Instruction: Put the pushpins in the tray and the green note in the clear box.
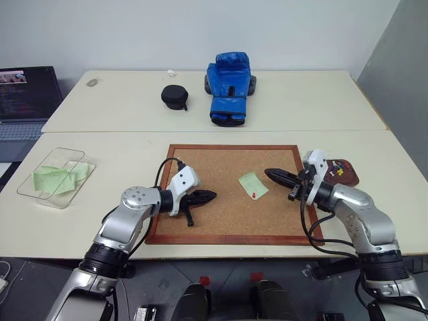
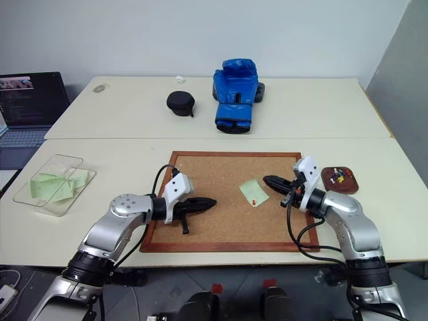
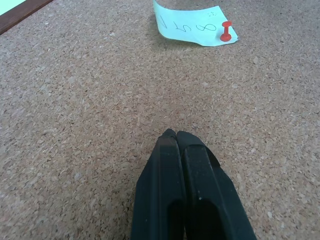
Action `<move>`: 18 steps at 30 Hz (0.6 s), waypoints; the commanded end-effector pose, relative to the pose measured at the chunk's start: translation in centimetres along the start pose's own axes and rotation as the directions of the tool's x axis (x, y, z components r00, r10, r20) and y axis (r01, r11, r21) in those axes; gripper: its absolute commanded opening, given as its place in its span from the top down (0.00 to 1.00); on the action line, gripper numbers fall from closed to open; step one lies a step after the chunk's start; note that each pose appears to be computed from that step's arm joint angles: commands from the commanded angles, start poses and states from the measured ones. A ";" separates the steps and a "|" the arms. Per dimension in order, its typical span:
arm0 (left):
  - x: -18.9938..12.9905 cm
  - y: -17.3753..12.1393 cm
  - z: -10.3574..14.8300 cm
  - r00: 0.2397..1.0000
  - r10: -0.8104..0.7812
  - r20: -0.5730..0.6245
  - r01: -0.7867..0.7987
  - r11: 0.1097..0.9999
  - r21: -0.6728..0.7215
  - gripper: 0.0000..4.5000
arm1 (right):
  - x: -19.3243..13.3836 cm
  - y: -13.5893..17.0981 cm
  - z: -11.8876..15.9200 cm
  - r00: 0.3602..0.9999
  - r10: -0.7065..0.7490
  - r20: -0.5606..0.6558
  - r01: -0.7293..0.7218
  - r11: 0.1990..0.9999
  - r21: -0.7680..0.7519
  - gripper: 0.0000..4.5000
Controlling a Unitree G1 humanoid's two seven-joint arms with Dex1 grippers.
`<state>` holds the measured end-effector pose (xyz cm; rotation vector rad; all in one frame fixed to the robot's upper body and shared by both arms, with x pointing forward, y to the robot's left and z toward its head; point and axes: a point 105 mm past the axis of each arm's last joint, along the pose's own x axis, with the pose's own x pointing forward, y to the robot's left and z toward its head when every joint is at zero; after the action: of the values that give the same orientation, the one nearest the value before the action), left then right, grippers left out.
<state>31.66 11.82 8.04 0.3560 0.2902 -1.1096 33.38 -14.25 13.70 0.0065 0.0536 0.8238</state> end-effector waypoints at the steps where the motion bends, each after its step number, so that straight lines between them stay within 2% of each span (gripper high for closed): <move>1: 0.5 -1.0 -1.7 0.998 -0.029 -0.057 0.027 0.999 -0.033 1.00 | -2.1 -4.2 1.5 0.972 -0.233 0.019 0.234 0.970 -0.063 1.00; 3: 0.6 -1.0 -1.7 0.998 -0.032 -0.058 0.030 0.999 -0.034 1.00 | -5.3 -8.8 0.9 0.872 -0.489 -0.017 0.485 0.869 -0.098 1.00; 4: 0.6 -1.1 -1.8 0.998 -0.033 -0.059 0.031 0.999 -0.034 1.00 | -6.4 -10.0 0.6 0.836 -0.548 -0.029 0.542 0.833 -0.114 1.00; 10: 0.8 -1.1 -1.7 0.997 -0.041 -0.059 0.040 0.999 -0.030 1.00 | -9.2 -12.9 -0.7 0.697 -0.713 -0.072 0.707 0.701 -0.098 1.00; 16: 0.8 -1.0 -1.7 0.997 -0.041 -0.060 0.039 0.999 -0.026 1.00 | -8.8 -12.6 -1.4 0.705 -0.703 -0.095 0.698 0.712 -0.083 1.00; 18: 0.7 -1.0 -1.7 0.997 -0.040 -0.062 0.039 0.999 -0.026 1.00 | -8.7 -12.5 -1.4 0.710 -0.698 -0.091 0.694 0.716 -0.080 0.90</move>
<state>31.68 11.68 7.92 0.3578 0.2901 -1.1109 36.21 -29.52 10.66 -0.0895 0.2005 0.0408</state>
